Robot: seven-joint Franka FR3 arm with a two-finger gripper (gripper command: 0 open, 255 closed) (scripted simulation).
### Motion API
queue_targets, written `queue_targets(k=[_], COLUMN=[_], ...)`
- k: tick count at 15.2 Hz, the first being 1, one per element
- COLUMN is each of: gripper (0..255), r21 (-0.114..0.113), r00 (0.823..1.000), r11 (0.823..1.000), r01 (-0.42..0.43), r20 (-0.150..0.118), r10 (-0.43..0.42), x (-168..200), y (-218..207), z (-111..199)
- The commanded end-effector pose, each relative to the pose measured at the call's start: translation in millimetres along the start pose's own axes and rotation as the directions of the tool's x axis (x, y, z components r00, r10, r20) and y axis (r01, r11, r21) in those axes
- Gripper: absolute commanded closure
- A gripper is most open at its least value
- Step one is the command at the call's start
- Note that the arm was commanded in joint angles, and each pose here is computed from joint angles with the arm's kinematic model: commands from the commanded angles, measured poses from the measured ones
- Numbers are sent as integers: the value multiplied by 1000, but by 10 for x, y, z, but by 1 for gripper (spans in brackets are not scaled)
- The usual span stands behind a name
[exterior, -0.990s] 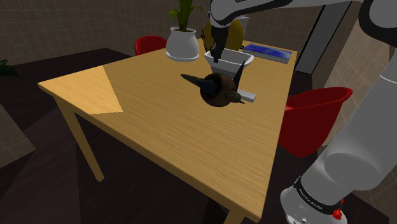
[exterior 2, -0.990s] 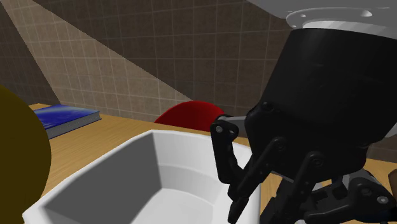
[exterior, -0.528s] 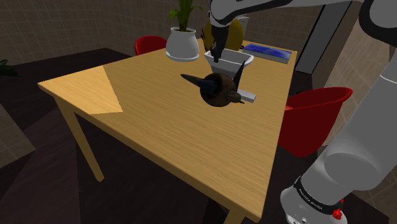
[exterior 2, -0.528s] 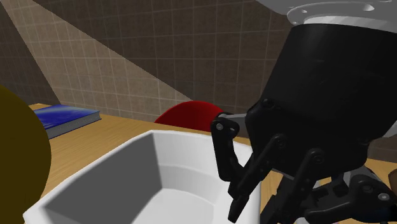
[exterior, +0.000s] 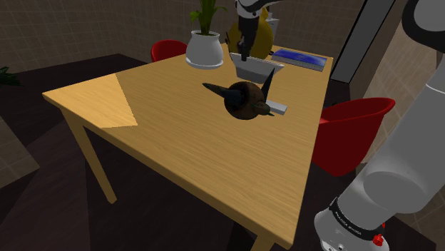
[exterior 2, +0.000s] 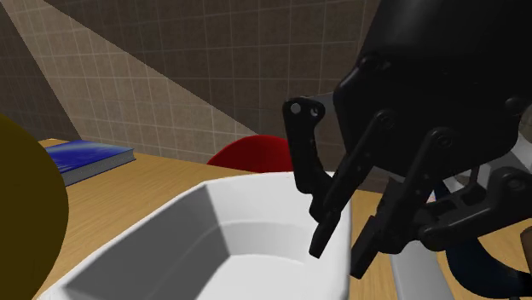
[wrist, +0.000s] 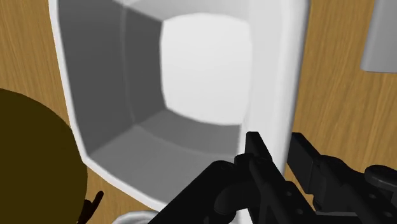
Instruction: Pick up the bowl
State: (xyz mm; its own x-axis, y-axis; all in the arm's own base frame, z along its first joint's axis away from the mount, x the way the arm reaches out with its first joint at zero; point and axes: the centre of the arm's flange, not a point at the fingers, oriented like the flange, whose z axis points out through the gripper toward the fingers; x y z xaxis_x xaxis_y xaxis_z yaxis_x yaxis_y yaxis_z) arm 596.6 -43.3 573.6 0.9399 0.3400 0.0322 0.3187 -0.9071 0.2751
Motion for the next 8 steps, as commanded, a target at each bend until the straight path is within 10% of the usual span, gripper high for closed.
queue_targets(k=[1, 8], gripper=[255, 255], r21=[0, 0], r00=[1000, 1000], r11=[1000, 1000], r01=[0, 0], r20=[-1, -1], r10=[0, 0], x=[5, 14], y=[24, 99], z=[-114, -375])
